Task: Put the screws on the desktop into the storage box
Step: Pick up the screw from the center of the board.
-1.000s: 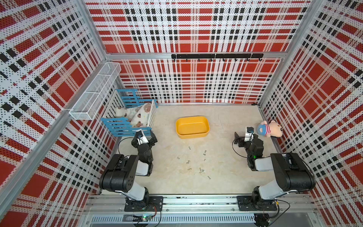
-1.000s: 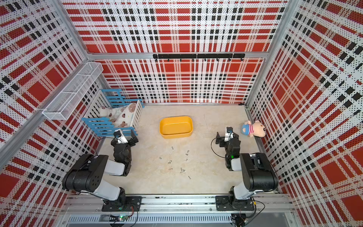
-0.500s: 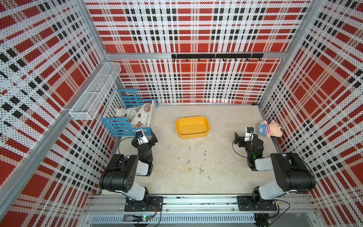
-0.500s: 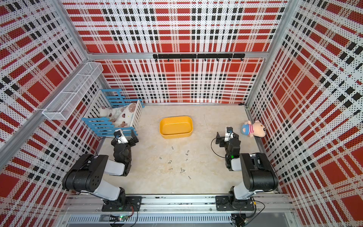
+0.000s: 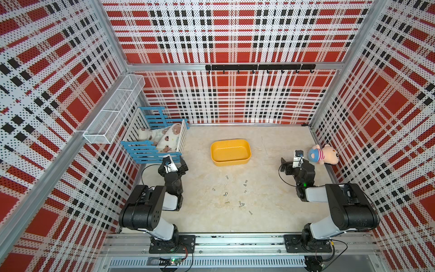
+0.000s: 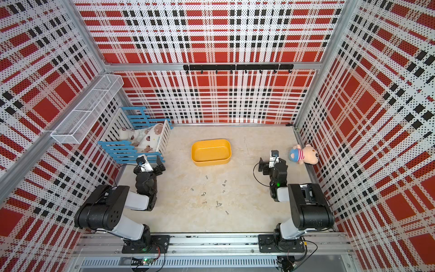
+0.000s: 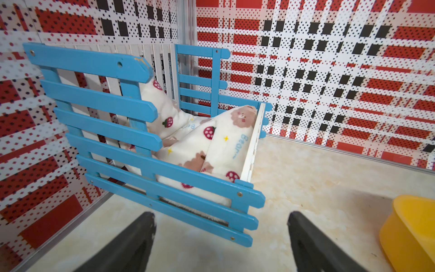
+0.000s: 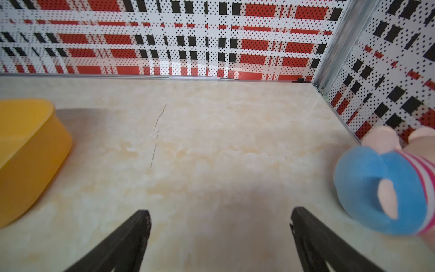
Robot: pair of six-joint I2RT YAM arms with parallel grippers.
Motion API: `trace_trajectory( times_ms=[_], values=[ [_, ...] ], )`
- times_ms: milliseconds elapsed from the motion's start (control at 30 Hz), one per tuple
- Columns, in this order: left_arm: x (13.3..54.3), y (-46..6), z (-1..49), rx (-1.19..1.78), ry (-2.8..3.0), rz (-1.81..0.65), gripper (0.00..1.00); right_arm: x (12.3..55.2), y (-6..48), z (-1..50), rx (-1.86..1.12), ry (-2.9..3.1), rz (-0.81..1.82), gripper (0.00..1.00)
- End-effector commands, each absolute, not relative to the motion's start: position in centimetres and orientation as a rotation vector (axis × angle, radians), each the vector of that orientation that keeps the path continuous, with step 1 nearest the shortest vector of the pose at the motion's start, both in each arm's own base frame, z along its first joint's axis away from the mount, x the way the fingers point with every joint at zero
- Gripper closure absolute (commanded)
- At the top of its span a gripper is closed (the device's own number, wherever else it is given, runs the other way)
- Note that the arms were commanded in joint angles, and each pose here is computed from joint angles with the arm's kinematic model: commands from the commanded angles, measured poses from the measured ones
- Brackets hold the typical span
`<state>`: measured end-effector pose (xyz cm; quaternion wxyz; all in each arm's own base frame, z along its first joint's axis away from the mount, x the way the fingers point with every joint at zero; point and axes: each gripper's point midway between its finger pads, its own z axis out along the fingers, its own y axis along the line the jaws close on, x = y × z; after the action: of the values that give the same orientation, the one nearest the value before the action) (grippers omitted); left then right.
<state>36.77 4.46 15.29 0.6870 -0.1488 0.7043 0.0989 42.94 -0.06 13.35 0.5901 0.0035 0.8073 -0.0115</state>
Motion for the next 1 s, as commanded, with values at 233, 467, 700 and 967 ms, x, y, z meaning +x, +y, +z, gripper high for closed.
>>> trace_trajectory(
  times_ms=[233, 467, 700, 967],
  values=[
    [39.4, -1.7, 25.7, -0.330, 1.727, 0.215, 0.14, 43.9, 5.8, 18.6, -0.026, 2.143, -0.210, 0.00],
    [40.5, -5.1, 27.8, -0.237, 1.938, 0.059, 0.22, 40.5, 13.9, 21.5, -0.062, 2.196, 0.124, 0.00],
    [39.4, -3.6, 23.8, -0.241, 2.055, -0.007, 0.28, 35.6, 20.3, 19.9, -0.137, 2.333, 0.256, 0.00],
    [40.5, -4.3, 20.0, -0.246, 2.141, -0.119, 0.32, 32.4, 22.9, 13.9, -0.002, 2.545, 0.333, 0.12]
  ],
)
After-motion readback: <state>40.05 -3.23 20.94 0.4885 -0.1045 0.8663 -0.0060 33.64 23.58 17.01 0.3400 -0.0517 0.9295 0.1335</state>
